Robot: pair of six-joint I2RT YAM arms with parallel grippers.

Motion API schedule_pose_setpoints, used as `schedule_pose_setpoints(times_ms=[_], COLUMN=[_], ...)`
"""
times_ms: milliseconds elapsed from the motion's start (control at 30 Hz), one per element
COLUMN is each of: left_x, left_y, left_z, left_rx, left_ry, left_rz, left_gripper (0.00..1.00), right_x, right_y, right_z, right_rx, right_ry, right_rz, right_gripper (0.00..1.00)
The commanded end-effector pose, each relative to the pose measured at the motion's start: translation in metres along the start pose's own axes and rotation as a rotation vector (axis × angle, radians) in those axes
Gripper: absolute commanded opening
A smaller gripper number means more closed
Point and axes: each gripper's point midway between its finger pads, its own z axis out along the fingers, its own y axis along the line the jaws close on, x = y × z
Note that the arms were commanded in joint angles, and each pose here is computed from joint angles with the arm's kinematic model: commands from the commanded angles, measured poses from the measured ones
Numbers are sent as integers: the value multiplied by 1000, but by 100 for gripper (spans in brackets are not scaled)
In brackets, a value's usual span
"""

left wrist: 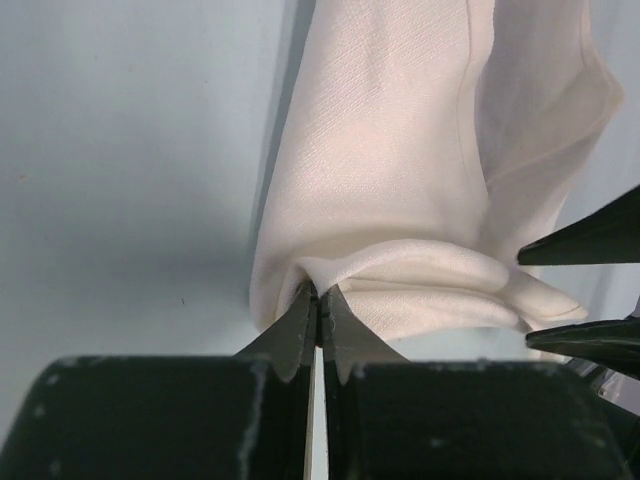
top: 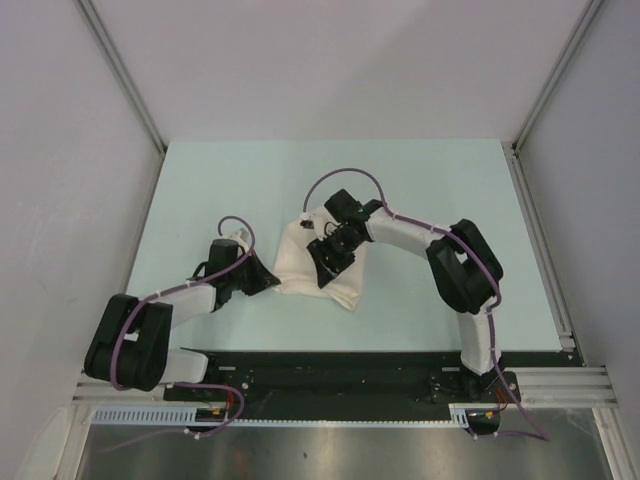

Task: Fold the napkin, place the utensils inside, and roll it up
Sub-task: Roll the napkin with the utensil

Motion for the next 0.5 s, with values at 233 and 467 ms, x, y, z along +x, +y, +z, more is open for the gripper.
schedule_pose_setpoints(times_ms=[233,467], left_x=[0,0], left_y=[9,12], left_z=[4,5], left_rx=[-27,-38], left_ry=[34,45], left_rz=[25,25], left_gripper=[2,1], right_x=[-65,-60], right_y=[13,31], right_z=[-24,-3], right_rx=[284,271], right_ry=[-294,-274], right_rz=[-263,-280], right_gripper=[54,37])
